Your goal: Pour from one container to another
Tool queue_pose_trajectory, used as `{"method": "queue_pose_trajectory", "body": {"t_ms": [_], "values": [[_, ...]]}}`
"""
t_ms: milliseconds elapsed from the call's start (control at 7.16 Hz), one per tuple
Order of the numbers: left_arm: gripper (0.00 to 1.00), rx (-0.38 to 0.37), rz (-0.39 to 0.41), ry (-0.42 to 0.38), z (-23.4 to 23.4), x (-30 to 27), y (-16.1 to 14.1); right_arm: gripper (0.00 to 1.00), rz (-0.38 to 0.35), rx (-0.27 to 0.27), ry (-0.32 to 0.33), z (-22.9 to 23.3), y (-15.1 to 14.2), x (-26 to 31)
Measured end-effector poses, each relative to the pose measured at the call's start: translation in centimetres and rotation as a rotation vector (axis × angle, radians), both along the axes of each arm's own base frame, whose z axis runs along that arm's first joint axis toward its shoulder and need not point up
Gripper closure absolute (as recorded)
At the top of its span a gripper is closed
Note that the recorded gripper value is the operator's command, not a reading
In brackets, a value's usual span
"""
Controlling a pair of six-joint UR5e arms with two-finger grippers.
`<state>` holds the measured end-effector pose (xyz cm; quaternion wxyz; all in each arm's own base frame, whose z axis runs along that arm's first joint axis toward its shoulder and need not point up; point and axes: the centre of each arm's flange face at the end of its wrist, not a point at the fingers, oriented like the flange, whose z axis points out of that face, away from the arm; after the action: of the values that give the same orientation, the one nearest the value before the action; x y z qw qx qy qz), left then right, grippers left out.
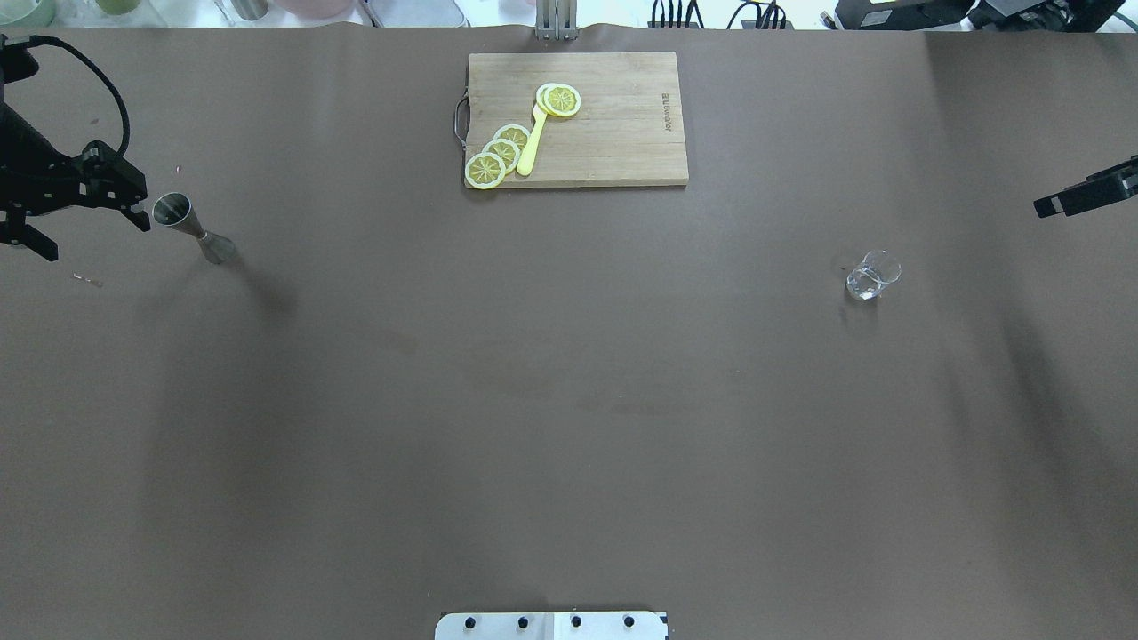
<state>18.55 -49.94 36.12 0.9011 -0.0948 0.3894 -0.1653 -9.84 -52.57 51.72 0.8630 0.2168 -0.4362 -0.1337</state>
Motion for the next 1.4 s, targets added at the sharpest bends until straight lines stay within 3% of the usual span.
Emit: {"method": "queue_pose_trajectory", "body": {"t_ms": [279, 559, 1118, 1397], "values": [[0.01, 0.043, -0.046, -0.003, 0.7, 1.9, 3.2, 0.0, 0.069, 0.041, -0.026, -3.0, 1.0, -4.1], [0.01, 0.158, -0.068, -0.08, 1.1, 5.0, 7.0, 0.0, 0.112, 0.122, -0.083, -4.5, 2.6, -7.6], [0.01, 0.375, -0.12, -0.14, 4.1, 8.7, 10.6, 0.0, 0.051, 0.347, -0.218, -1.8, 10.3, -8.2], [0.01, 0.444, -0.206, -0.119, 4.4, 12.1, 12.9, 0.0, -0.011, 0.463, -0.209, 0.4, 13.0, -7.6]]}}
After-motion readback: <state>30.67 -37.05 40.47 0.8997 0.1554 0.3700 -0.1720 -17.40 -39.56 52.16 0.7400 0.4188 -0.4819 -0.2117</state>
